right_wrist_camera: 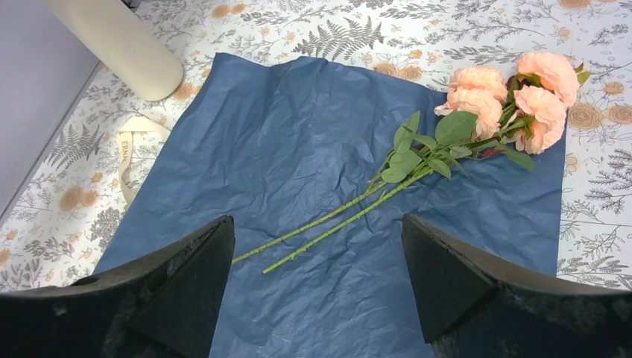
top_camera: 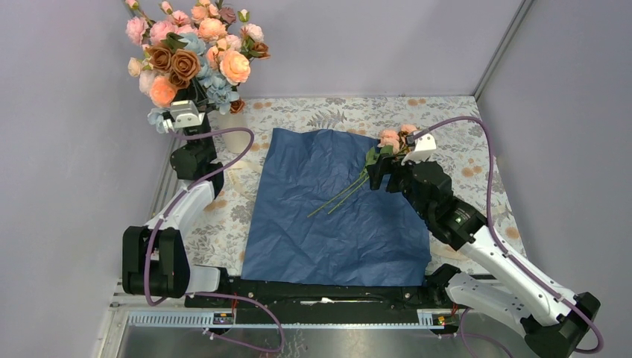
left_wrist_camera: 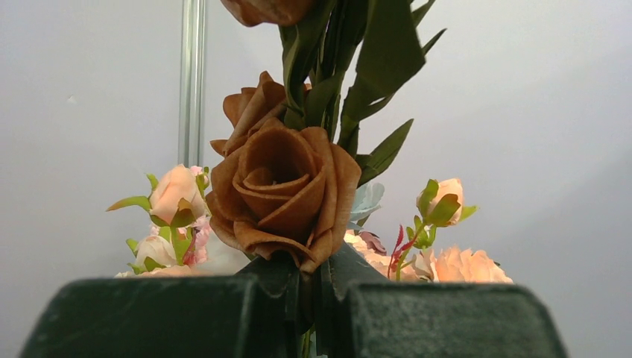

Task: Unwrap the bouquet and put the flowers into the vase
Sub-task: Insert the fake flower into the vase.

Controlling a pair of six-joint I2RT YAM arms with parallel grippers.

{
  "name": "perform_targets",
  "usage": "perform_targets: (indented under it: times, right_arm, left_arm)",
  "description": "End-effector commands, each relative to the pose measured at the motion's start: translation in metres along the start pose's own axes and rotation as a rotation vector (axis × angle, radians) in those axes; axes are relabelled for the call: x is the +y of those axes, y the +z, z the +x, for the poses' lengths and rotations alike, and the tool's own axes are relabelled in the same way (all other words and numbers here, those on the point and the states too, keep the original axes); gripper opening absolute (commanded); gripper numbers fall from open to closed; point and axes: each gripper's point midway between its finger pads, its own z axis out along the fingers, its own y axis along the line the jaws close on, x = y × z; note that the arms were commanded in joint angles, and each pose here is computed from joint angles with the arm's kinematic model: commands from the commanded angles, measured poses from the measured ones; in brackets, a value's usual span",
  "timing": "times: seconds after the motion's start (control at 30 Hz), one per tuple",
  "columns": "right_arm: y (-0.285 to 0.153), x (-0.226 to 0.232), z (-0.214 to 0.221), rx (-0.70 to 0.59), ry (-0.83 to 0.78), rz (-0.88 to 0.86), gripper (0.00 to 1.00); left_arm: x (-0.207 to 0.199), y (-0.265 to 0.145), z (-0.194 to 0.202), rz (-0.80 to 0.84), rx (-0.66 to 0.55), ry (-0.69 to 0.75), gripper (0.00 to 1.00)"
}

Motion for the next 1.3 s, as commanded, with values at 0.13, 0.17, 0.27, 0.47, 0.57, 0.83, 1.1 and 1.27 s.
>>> perform_targets:
  times: [0.13, 0.17, 0.27, 0.47, 0.57, 0.83, 1.1, 1.27]
  right_arm:
    - [0.004, 0.012, -0.028, -0.065, 0.036, -0.038, 0.88]
    - [0.005, 0.012, -0.027, -0.062, 0.036, -0.039, 0.88]
    - [0.007, 0.013, -0.026, -0.058, 0.037, -0.044, 0.88]
    - [0.008, 0.012, -0.025, -0.057, 0.042, -0.044, 0.88]
    - [0.008, 0.011, -0.025, -0.057, 0.045, -0.047, 0.87]
    - [0.004, 0.007, -0.025, -0.066, 0.05, -0.044, 0.87]
    - [0.002, 0.007, -0.024, -0.069, 0.059, -0.052, 0.87]
    - [0.0, 0.006, -0.025, -0.072, 0.06, -0.053, 0.87]
  left_arm:
    - [0.0, -0.006, 0.004, 0.021, -0.018, 0.028, 0.0]
    - [-0.001, -0.007, 0.008, 0.024, -0.01, 0.029, 0.0]
    - [-0.001, -0.012, 0.017, 0.028, 0.014, 0.036, 0.0]
    - [0.002, -0.019, 0.036, 0.001, 0.061, 0.025, 0.0]
    - [0.001, -0.022, 0.049, 0.004, 0.087, 0.032, 0.0]
    - [0.004, -0.033, 0.078, -0.018, 0.156, 0.039, 0.0]
    - [0.008, -0.047, 0.102, -0.047, 0.218, 0.037, 0.0]
    - [0.01, -0.049, 0.103, -0.055, 0.225, 0.05, 0.0]
